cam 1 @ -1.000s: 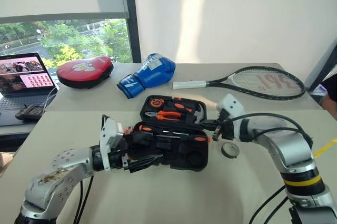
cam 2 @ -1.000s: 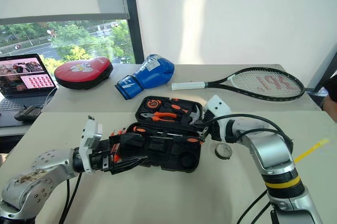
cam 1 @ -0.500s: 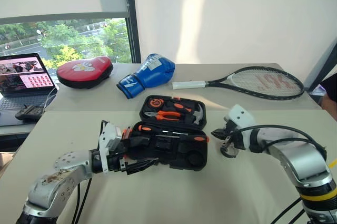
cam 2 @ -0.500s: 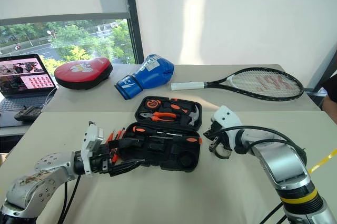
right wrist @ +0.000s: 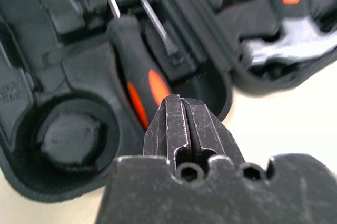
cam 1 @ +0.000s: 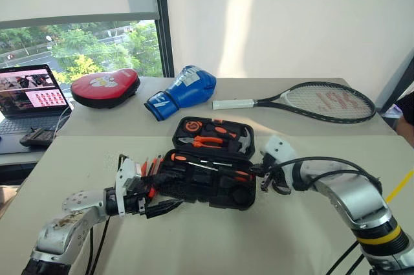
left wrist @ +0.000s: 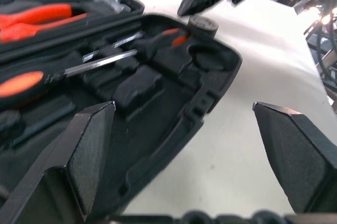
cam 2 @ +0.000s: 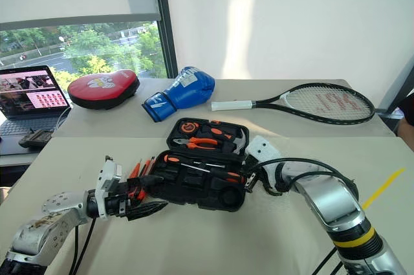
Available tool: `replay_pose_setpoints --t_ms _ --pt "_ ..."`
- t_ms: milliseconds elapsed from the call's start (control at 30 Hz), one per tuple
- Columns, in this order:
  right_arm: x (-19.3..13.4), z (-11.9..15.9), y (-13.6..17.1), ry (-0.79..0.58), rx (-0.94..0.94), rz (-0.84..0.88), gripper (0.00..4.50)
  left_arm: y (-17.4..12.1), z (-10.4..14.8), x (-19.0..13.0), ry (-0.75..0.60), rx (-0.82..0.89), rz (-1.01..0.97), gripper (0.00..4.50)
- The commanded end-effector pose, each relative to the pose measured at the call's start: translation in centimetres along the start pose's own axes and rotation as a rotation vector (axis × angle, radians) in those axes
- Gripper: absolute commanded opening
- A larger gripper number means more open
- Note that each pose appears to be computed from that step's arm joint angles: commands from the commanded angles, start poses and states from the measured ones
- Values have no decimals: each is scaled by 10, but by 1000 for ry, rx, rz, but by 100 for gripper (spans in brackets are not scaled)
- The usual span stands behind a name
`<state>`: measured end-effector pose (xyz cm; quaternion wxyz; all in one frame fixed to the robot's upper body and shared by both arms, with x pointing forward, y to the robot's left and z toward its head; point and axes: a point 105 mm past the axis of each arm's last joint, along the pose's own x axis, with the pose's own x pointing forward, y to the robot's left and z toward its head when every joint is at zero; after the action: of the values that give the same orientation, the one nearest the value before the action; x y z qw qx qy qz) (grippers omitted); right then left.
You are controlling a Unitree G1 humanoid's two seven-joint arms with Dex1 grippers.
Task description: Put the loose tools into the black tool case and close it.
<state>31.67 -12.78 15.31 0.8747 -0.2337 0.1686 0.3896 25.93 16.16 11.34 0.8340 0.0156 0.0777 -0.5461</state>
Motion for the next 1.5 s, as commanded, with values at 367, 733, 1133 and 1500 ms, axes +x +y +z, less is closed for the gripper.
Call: replay_pose_setpoints --t_ms 367,733,1133,1500 --pt "64 -19 30 -20 45 47 8 7 -5 -21 -40 47 45 450" --pt "95 -43 88 119 -167 290 8 8 3 -23 -50 47 93 450" --pt "113 -60 98 203 -588 404 8 1 2 -69 -95 -36 269 450" --pt "47 52 64 -456 -241 239 8 51 48 -58 -102 -187 654 450"
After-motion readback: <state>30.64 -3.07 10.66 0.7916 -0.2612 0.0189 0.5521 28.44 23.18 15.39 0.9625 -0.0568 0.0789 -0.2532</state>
